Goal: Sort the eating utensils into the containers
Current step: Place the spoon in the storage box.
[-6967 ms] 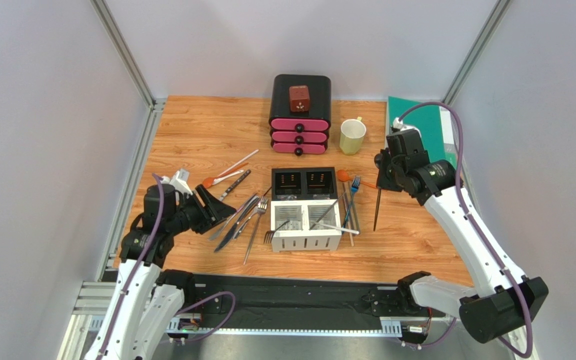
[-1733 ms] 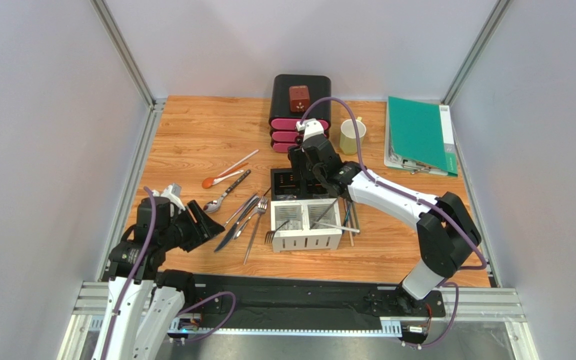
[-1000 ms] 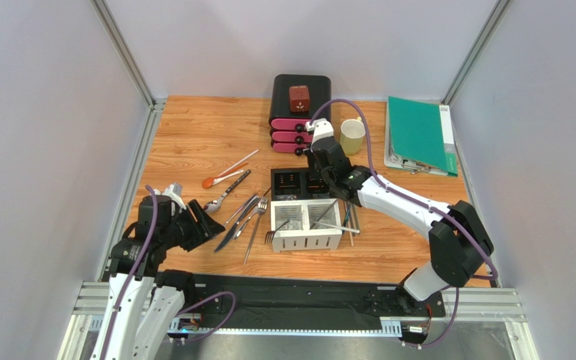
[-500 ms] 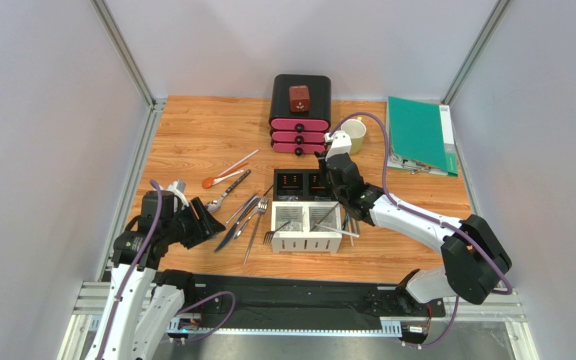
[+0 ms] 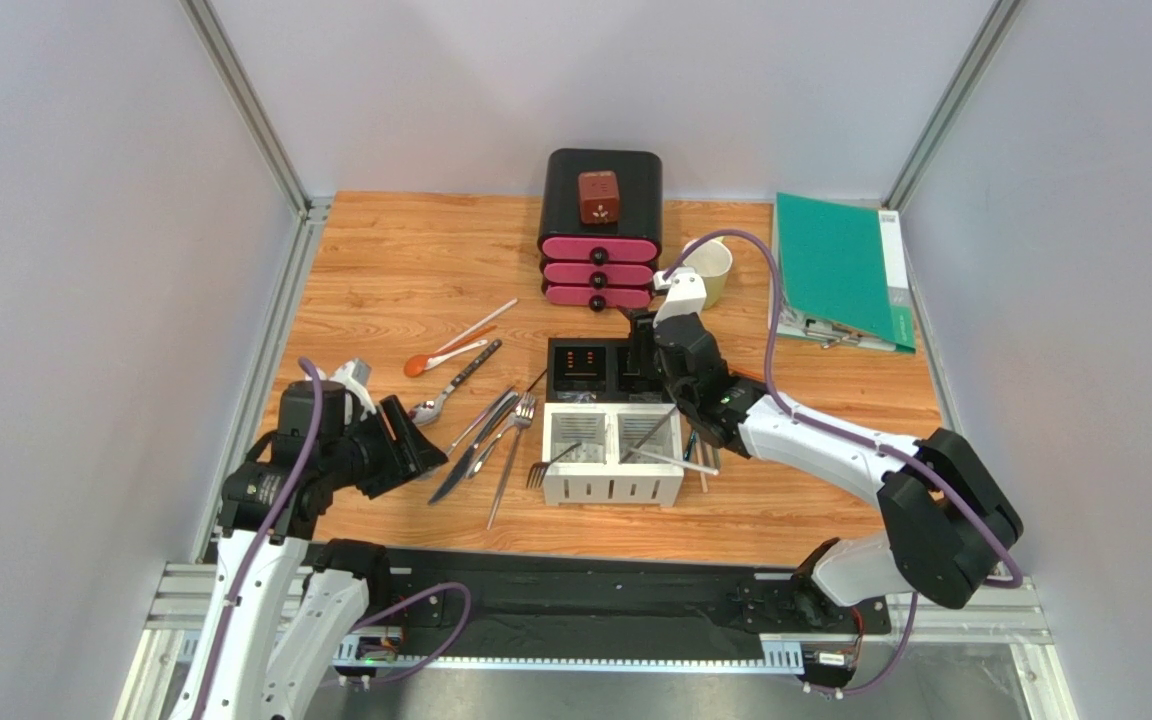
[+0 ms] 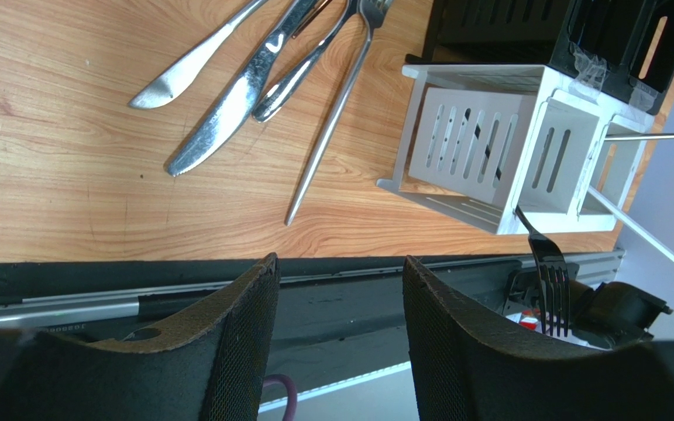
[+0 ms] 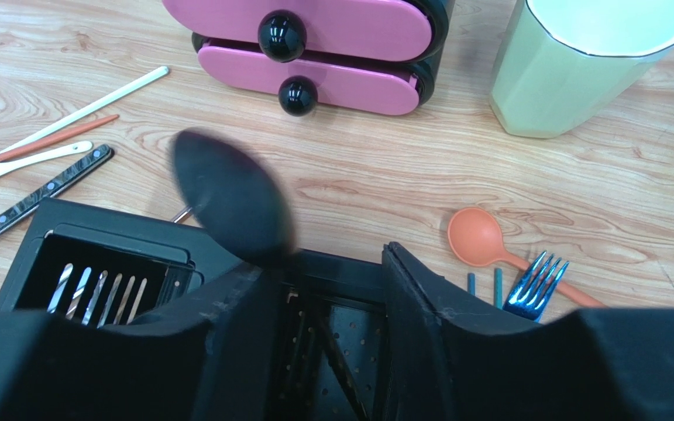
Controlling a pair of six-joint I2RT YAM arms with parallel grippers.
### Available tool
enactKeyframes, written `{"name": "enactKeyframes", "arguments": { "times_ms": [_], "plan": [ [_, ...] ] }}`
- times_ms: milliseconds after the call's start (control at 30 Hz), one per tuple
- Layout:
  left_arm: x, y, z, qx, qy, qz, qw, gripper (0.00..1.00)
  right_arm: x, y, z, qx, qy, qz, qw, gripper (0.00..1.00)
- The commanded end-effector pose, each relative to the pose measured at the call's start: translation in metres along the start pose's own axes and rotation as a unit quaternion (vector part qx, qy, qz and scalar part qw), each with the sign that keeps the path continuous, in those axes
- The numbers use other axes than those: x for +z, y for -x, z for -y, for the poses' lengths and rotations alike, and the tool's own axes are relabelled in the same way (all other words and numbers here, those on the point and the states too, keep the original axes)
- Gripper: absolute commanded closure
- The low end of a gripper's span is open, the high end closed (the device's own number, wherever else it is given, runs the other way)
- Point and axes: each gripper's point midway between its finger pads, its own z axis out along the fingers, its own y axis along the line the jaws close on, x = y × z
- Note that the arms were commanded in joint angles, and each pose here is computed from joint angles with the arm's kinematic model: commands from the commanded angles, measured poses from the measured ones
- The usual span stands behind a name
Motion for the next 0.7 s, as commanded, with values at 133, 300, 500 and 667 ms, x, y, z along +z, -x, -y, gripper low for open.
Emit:
{"name": "enactKeyframes", "arguments": {
  "times_ms": [133, 300, 500, 667],
  "plan": [
    [-0.009, 0.003, 0.005, 0.013, -0.012, 0.017, 1.0, 0.4, -0.011, -0.011, 0.007, 0.013, -0.01, -0.018, 1.0, 0.47],
    [-0.007, 0.0, 0.006, 0.003, -0.019, 0.016, 1.0, 0.4, -0.031, 0.01, 0.012, 0.016, -0.013, -0.006, 1.0, 0.44],
    [-0.002, -0.002, 0.009, -0.013, -0.035, 0.018, 0.999, 0.4, -0.064, 0.047, 0.033, 0.013, -0.045, 0.02, 0.999, 0.36],
    [0.003, -0.001, 0.013, -0.025, -0.05, 0.02, 0.998, 0.4, -0.09, 0.073, 0.055, 0.023, -0.088, 0.039, 0.995, 0.34]
  ]
}}
